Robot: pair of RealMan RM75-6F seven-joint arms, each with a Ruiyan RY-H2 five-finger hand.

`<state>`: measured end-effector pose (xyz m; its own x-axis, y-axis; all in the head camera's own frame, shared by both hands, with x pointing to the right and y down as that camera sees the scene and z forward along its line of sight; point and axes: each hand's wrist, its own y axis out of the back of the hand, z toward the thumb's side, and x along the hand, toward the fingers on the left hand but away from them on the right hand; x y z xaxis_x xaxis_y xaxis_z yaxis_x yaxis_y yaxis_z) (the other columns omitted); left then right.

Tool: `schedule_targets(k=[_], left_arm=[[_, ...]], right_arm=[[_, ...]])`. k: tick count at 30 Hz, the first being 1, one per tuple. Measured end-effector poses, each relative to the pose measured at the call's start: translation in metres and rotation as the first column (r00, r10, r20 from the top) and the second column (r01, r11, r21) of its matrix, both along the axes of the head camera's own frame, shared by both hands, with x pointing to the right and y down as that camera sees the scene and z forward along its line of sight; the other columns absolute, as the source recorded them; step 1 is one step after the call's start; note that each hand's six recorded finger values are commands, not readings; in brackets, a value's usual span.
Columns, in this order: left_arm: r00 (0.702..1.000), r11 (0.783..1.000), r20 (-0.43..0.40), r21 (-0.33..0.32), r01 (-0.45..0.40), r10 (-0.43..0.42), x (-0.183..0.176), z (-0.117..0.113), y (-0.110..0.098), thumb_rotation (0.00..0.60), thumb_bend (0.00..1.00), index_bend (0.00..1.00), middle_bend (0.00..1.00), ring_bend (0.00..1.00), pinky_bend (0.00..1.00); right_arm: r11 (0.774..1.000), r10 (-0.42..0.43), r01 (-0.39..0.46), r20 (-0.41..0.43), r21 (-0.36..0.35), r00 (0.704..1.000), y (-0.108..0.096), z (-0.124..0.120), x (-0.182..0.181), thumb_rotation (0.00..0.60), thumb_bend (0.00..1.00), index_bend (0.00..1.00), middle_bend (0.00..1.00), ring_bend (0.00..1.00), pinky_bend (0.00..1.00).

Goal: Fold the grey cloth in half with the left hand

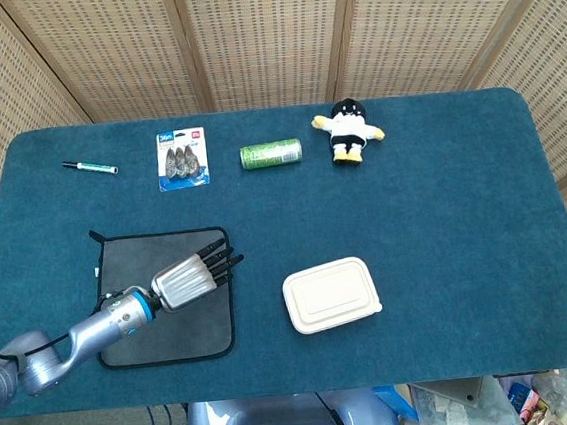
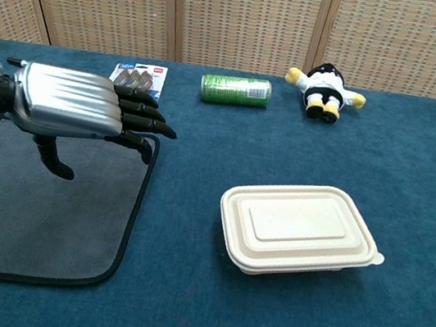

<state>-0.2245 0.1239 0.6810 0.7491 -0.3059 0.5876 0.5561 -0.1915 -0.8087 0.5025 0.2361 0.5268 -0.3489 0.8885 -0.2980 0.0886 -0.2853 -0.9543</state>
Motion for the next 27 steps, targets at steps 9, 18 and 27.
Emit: schedule_targets(k=[9, 18, 27], left_arm=[[0.994, 0.997, 0.066, -0.021, -0.080, 0.082, 0.038, 0.021, 0.002, 0.600, 0.27, 0.23, 0.00, 0.00, 0.00], [0.990, 0.995, 0.109, -0.034, -0.091, 0.094, 0.050, 0.042, 0.003, 0.600, 0.27, 0.23, 0.00, 0.00, 0.00], [0.990, 0.996, 0.113, -0.040, -0.075, 0.079, 0.047, 0.044, 0.001, 0.600, 0.27, 0.27, 0.00, 0.00, 0.00]], right_arm=[[0.999, 0.034, -0.034, -0.012, -0.009, 0.999, -0.001, 0.002, 0.011, 0.600, 0.00, 0.00, 0.00, 0.00, 0.00], [0.998, 0.058, -0.059, -0.018, -0.020, 0.998, 0.000, 0.004, 0.019, 0.600, 0.00, 0.00, 0.00, 0.00, 0.00], [0.997, 0.066, -0.066, -0.018, -0.028, 0.998, 0.000, 0.007, 0.021, 0.600, 0.00, 0.00, 0.00, 0.00, 0.00]])
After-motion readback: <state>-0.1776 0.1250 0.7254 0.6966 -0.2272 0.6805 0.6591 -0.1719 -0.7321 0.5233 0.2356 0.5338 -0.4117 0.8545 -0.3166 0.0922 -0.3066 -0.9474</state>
